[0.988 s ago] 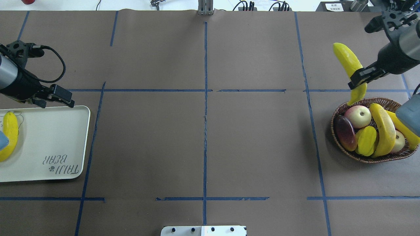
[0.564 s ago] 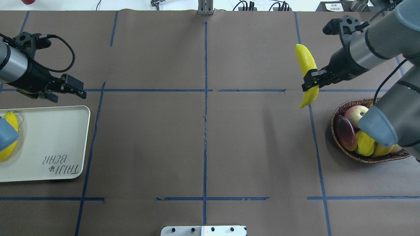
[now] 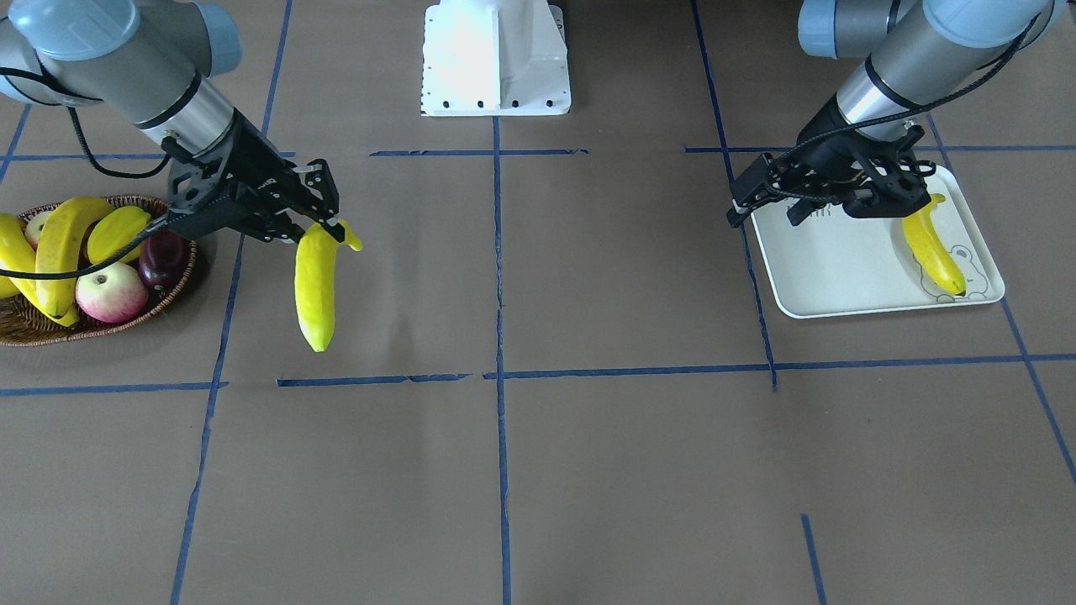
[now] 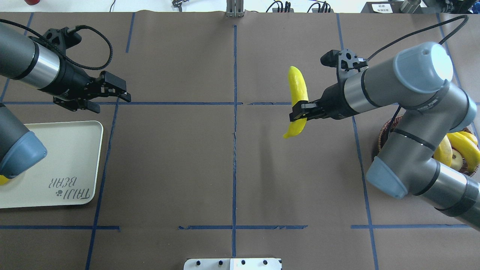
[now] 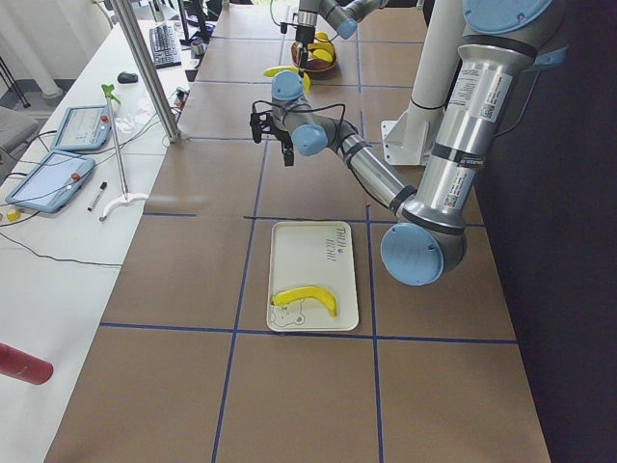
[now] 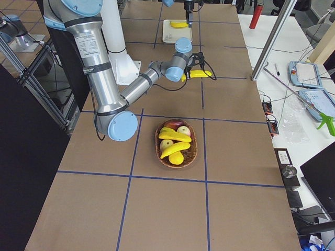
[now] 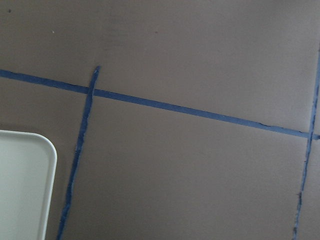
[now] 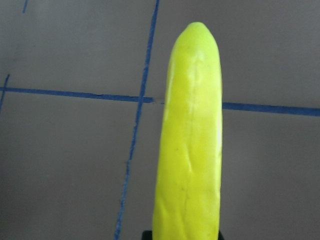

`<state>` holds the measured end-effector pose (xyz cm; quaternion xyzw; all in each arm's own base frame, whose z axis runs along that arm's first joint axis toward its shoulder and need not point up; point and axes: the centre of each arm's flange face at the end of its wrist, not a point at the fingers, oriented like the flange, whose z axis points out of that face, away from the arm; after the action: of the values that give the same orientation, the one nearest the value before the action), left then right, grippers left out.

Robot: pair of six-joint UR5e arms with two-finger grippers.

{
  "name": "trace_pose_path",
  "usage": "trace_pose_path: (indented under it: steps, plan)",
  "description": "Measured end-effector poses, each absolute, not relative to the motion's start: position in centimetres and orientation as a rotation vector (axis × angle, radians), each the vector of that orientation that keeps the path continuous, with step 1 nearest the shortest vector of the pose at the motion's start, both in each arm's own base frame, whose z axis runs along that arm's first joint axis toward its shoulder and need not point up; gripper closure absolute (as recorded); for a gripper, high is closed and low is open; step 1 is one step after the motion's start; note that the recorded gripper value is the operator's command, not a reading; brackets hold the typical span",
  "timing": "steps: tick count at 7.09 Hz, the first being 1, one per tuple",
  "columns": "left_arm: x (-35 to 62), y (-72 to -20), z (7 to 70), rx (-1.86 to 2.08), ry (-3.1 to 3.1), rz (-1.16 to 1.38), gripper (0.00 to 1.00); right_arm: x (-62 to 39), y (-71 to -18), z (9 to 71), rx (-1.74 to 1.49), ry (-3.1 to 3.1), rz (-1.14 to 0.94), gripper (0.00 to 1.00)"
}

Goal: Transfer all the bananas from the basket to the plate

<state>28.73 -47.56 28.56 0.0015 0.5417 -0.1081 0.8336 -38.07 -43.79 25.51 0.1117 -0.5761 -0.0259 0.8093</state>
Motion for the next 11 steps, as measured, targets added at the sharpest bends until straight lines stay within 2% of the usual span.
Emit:
trace_pose_path:
  steps: [3,6,11]
  plan:
    - [30.4,-46.5,26.0,-0.021,1.319,-0.292,0.00,-44.3,-38.2,22.4,0.261,-1.359,-0.018,0.96]
    - [32.4,-46.7,21.1,-0.034,1.417,-0.334,0.00,-47.3,-33.8,20.8,0.261,-1.451,-0.064,0.96]
    - [39.2,-43.4,18.9,-0.033,1.490,-0.345,0.00,-49.3,-31.9,17.9,0.255,-1.536,-0.040,0.96]
